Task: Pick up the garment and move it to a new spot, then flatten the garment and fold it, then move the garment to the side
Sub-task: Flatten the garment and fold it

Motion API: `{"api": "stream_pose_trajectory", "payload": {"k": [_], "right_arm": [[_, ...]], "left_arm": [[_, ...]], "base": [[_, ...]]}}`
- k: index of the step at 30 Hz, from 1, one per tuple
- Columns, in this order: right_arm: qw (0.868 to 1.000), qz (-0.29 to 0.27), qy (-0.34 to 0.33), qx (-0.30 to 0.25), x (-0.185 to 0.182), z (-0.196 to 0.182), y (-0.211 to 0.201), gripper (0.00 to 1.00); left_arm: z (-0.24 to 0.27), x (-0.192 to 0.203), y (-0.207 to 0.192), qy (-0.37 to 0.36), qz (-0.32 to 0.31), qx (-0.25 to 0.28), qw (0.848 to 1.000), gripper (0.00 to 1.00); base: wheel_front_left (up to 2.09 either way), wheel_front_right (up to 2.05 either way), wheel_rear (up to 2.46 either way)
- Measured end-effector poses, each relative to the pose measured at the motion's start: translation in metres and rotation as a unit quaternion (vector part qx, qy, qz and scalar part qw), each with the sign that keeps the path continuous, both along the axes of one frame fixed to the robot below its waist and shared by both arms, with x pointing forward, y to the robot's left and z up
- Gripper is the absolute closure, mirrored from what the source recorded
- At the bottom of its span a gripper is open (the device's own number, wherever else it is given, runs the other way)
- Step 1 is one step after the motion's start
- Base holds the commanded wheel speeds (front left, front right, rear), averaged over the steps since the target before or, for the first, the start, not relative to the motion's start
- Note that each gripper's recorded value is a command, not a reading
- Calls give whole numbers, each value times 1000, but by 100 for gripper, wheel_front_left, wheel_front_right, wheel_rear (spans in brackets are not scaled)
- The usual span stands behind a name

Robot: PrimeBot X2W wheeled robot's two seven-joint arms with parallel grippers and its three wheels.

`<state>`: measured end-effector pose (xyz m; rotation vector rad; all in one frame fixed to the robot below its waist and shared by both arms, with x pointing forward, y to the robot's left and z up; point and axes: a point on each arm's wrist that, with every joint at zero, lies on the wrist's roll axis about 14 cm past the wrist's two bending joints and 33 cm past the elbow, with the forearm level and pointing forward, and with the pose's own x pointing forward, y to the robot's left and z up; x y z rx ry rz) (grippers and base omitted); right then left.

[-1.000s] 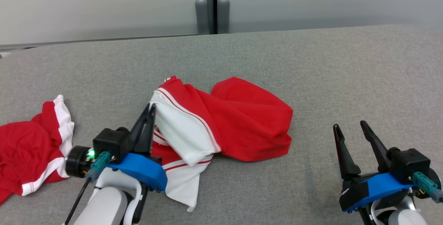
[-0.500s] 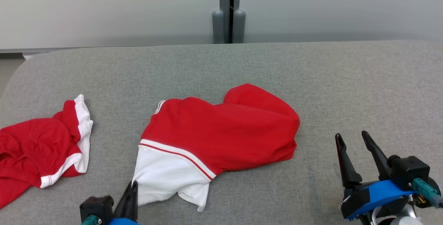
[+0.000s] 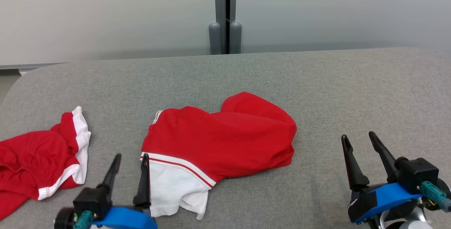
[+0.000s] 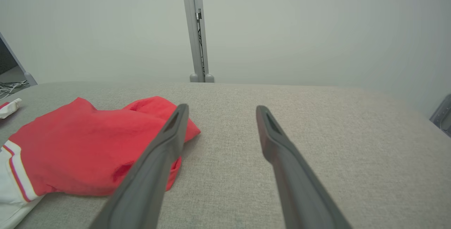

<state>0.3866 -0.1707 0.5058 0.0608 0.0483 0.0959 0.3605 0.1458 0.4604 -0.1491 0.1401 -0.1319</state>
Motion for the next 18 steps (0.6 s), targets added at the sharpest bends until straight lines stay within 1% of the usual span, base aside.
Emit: {"api": "stream_pose_trajectory", "payload": {"k": [4,7,12,18], "right_arm": [[1000,-4,-7,-5,-1,6,-3,0],[1000,-7,-9,-7,-1,8,-5,0],[1000,-11,-9,-10,-4,9,-8,0],[1000,-12,-9,-10,-4,10,-8,0]], "left_arm": [[33,19,4,-68,-6,25,997,0],[50,27,7,-98,-11,42,994,0],[49,28,15,-98,-8,55,994,0],[40,23,18,-85,-3,54,995,0]], "base": [[0,0,0],[0,0,0],[0,0,0],[0,0,0]]}}
